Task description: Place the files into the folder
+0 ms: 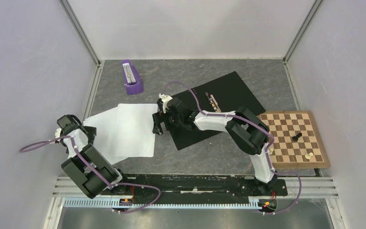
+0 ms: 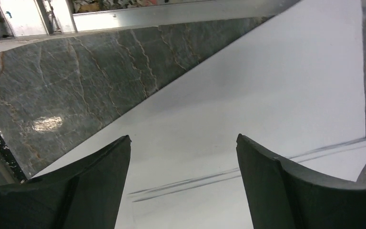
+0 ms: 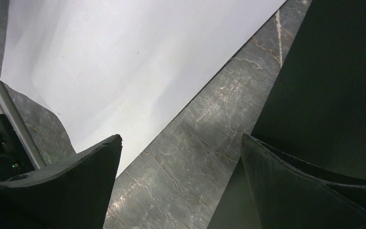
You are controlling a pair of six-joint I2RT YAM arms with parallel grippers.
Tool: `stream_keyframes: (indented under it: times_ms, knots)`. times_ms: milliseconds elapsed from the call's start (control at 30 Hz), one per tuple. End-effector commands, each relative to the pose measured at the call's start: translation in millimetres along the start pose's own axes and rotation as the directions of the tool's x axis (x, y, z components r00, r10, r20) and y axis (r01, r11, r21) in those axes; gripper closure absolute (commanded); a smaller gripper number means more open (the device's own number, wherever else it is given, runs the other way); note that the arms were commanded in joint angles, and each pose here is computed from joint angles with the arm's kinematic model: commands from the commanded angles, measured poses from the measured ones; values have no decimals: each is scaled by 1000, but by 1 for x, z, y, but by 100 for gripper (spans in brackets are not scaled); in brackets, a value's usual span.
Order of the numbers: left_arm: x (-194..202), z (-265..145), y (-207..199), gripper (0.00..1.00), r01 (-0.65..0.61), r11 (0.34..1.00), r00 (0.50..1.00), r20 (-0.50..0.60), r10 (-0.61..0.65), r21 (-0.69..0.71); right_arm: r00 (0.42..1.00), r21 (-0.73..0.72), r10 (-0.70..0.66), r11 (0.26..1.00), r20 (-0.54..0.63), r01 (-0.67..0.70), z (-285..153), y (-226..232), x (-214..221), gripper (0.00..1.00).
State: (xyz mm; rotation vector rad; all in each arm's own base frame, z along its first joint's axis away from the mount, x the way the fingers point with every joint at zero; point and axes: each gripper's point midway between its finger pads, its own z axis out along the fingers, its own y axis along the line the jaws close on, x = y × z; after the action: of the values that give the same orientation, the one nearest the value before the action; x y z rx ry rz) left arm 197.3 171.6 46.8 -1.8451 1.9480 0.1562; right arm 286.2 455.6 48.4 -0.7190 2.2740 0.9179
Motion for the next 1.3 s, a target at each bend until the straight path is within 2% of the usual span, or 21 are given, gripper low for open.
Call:
stream_keyframes:
  times_ms: [0,200,400,733,933,1267]
  knots:
    - [-1,18,1,12,135,990,990,-39,-134,37,999,-47,-9,999,51,11,4,10,-10,2]
    - [11,30,1,12,193,978,977,-108,-185,75,998,-53,-23,998,61,26,4,10,-9,2]
    - [29,34,1,12,180,979,974,-158,-165,90,998,-44,-22,999,61,25,9,6,-5,2]
    - [63,22,-19,12,-46,996,984,-167,59,76,998,-44,34,998,51,-32,26,1,4,2]
    - [91,16,-20,12,-137,987,966,-209,153,88,998,-44,48,998,42,-46,36,6,10,2]
    - [127,-6,-28,12,-283,951,929,-212,304,124,999,-47,36,998,22,-35,55,17,12,2]
